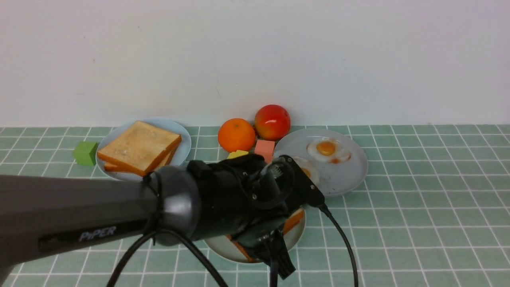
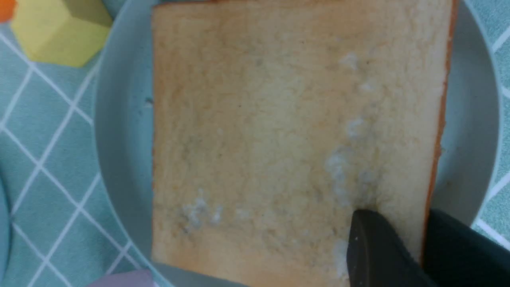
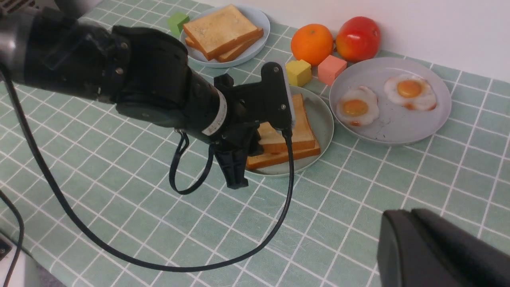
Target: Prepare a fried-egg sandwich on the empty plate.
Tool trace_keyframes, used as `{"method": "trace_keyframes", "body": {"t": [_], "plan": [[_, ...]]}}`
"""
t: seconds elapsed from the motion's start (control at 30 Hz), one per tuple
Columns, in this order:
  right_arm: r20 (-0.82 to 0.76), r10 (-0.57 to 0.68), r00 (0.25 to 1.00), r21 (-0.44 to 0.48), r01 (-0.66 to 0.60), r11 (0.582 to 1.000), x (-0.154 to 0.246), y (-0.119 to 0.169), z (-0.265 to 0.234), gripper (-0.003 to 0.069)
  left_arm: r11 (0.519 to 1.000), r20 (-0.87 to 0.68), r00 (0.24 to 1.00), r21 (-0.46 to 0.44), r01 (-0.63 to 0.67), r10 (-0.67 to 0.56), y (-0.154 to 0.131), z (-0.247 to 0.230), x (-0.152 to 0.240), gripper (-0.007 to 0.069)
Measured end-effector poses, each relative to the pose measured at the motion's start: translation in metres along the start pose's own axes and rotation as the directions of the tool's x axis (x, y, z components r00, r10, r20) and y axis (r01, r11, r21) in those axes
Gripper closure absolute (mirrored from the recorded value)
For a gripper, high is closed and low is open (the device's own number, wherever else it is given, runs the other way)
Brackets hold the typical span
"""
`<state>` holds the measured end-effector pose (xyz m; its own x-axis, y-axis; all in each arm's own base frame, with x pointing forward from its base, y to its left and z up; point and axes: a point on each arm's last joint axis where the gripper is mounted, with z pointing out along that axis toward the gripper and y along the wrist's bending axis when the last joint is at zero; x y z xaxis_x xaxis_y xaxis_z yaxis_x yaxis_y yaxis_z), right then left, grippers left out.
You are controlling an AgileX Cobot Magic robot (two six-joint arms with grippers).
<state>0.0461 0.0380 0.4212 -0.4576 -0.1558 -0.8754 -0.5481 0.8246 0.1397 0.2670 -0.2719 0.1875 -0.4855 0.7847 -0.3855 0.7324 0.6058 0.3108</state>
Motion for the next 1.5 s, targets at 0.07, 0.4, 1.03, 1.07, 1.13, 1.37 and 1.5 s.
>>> {"method": "trace_keyframes", "body": {"t": [0.07,0.4,1.03,1.07,1.13,1.37,1.5], "plan": [[0.000,0.000,1.000,0.000,0.000,1.000,0.000,0.000,0.000,0.0617,1.000,0.004,1.000,0.001,-0.001,0.001,0.000,0.001,0.000,0.0493],[-0.007,0.004,1.000,-0.006,-0.004,1.000,0.001,0.001,0.000,0.0613,1.000,0.011,1.000,0.000,0.005,-0.005,0.000,0.001,-0.001,0.0316],[-0.061,0.001,0.998,0.004,-0.001,1.000,0.006,0.000,-0.001,0.0607,0.962,0.264,0.925,0.063,0.266,-0.274,0.001,-0.147,-0.032,0.0333],[-0.073,-0.001,0.997,0.010,0.002,1.000,0.007,-0.001,-0.001,0.0607,0.949,0.321,0.893,0.106,0.296,-0.314,0.001,-0.172,-0.029,0.0373],[-0.094,-0.009,0.996,0.029,0.011,1.000,0.010,-0.003,-0.003,0.0607,0.928,0.405,0.835,0.180,0.325,-0.371,0.003,-0.210,-0.020,0.0435],[-0.104,0.003,0.995,0.072,0.005,0.997,0.027,-0.007,-0.026,0.0607,0.880,0.594,0.667,0.422,0.218,-0.450,0.001,-0.294,0.079,0.0638],[-0.034,0.030,0.999,0.078,-0.028,0.997,0.039,-0.008,-0.044,0.0607,0.819,0.613,0.573,0.537,0.203,-0.544,0.006,-0.291,0.144,0.0638]]}}
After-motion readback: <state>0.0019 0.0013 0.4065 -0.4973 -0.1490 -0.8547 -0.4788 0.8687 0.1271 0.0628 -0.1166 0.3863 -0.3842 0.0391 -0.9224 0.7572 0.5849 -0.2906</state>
